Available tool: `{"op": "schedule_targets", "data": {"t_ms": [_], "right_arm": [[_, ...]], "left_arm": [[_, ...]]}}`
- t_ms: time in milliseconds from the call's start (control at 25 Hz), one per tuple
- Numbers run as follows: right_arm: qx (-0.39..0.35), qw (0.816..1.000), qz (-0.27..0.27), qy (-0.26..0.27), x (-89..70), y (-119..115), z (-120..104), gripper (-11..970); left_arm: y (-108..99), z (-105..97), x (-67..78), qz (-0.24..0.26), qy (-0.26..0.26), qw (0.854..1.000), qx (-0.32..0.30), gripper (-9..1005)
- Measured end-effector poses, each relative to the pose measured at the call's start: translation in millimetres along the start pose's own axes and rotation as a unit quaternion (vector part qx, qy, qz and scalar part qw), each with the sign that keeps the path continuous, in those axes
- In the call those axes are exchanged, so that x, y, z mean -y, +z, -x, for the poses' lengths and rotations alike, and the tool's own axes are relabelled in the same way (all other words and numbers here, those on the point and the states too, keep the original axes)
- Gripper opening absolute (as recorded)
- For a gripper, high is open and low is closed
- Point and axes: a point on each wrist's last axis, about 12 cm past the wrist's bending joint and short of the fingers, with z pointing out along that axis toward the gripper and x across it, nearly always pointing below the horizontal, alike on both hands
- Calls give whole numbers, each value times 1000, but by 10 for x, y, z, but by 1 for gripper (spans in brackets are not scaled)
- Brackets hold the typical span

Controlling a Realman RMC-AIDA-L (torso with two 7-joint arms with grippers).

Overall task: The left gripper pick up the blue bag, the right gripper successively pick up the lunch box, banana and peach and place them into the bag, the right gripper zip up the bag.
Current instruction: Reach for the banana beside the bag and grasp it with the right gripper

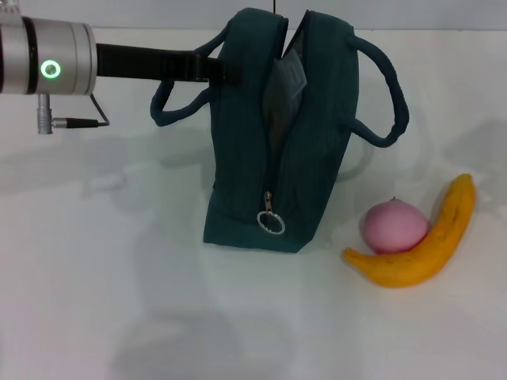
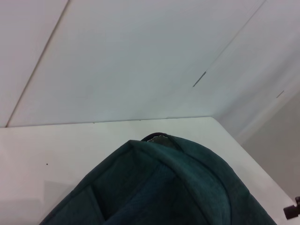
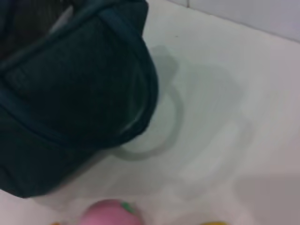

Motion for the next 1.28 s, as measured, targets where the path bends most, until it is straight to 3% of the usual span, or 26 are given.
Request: {"op": "schedule_targets", "data": {"t_ms": [80,320,800,1280], "right_arm": [[-11,999,19,25,-32,32,36,677],[-62,991,68,94,-53,241,10,707],[-64,983,48,168,85,422,-162,708],[-42,966,70,247,78,572,-113,798]], "left_arm": [[5,1,5,-1,1,1000,-1,55],[7,18,15,-2,7,1000,-3,54],[-1,37,37,-5,38,999,-11,55],[32,16,95,-22,88,995,-33,54]]}}
